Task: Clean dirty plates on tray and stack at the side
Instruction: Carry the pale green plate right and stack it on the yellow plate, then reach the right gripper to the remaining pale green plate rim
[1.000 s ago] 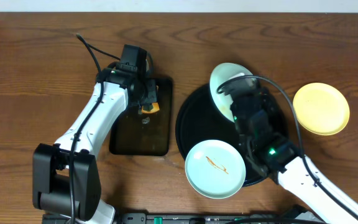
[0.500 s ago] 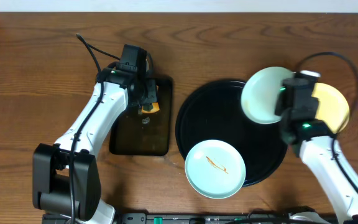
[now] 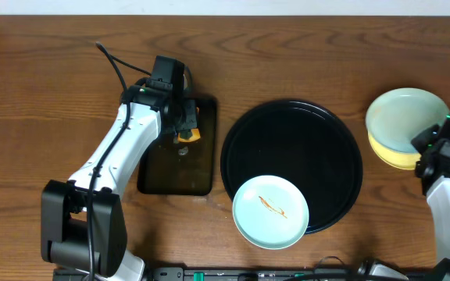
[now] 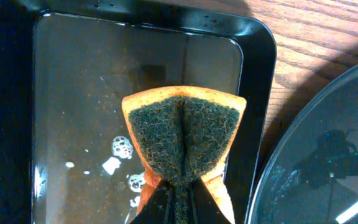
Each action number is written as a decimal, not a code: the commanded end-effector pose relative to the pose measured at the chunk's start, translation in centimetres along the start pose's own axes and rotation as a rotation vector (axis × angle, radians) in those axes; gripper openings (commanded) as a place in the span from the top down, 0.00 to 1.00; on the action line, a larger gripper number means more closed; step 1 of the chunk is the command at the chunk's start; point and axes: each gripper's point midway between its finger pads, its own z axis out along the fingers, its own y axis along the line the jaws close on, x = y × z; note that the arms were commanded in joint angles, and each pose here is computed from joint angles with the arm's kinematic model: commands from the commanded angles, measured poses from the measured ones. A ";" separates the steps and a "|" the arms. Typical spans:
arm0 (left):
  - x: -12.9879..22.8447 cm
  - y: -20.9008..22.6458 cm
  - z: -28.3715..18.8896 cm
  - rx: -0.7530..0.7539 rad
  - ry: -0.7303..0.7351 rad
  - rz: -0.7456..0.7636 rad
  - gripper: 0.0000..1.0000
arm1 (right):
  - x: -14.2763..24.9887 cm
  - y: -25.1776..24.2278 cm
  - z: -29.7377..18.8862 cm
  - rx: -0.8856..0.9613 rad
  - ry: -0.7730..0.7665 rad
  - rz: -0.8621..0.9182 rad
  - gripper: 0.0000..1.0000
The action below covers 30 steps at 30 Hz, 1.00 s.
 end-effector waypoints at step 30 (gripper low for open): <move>6.4 3.3 6.7 -0.034 0.060 -0.008 0.91 | 23.1 9.5 -14.2 -0.738 0.863 -0.675 0.56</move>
